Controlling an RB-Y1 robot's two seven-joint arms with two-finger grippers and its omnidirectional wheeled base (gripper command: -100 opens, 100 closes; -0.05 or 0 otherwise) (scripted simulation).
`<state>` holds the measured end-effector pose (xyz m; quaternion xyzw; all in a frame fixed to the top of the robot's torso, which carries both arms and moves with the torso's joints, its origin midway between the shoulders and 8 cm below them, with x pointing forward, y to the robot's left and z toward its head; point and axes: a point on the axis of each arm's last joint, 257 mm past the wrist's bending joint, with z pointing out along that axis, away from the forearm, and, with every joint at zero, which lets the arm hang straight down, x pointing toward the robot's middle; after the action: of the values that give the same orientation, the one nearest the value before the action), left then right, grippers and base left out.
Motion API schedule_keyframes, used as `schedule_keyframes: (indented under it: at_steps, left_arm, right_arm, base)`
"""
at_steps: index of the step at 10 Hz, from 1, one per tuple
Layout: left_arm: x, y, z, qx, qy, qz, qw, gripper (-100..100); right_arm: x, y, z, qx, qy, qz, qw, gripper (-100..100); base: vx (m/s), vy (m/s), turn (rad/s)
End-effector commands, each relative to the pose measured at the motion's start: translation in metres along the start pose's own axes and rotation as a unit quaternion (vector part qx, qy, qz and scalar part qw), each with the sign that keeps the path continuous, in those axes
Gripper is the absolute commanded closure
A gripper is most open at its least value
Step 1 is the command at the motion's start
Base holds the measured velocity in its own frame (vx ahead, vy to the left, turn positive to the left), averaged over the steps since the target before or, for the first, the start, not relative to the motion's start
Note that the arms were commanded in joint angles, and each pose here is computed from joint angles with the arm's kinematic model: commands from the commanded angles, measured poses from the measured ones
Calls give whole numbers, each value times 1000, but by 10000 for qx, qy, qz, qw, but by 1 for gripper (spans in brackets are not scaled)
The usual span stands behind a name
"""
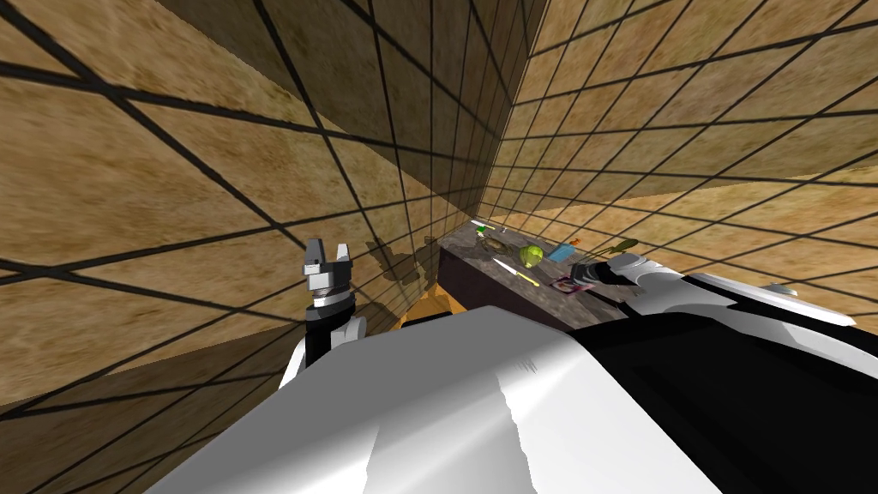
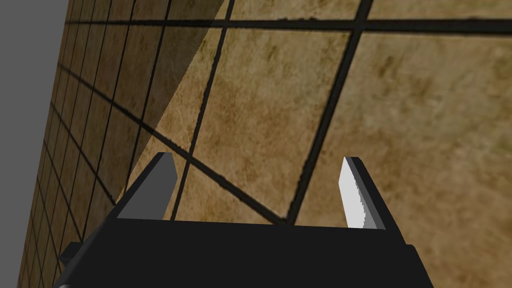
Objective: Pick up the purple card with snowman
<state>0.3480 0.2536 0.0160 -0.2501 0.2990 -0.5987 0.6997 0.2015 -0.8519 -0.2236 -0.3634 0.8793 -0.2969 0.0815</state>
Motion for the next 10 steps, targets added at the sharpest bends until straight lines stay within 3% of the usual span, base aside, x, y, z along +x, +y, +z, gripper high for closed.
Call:
schedule_keyframes:
  at_steps: [1, 2, 3, 7, 8, 9, 10]
  left_arm:
    - [0, 0, 0, 0, 0, 0, 10000, 0]
    - [0, 0, 0, 0, 0, 0, 10000, 0]
    - [0, 0, 0, 0, 0, 0, 10000, 0]
    - [0, 0, 0, 0, 0, 0, 10000, 0]
    - [0, 0, 0, 0, 0, 0, 10000, 0]
    - [0, 0, 0, 0, 0, 0, 10000, 0]
    - [0, 0, 0, 0, 0, 0, 10000, 0]
  right_arm:
    - [-1, 3, 2, -11, -11, 22, 10000, -100]
    - [-1, 2, 1, -9, -10, 11, 10000, -100]
    - [-1, 2, 1, -6, -9, 16, 10000, 100]
    - [-1, 3, 2, -19, -7, 6, 10000, 100]
    - [-1, 3, 2, -20, -7, 7, 10000, 0]
    - [-1, -1, -1, 7, -15, 20, 10000, 100]
    - [-1, -2, -1, 12, -10, 15, 10000, 100]
  base:
    - [18, -12, -6]
    - [8, -5, -1]
    - [0, 0, 0]
    - [0, 0, 0]
    - [0, 0, 0]
    - [-18, 9, 11]
    - [-20, 15, 13]
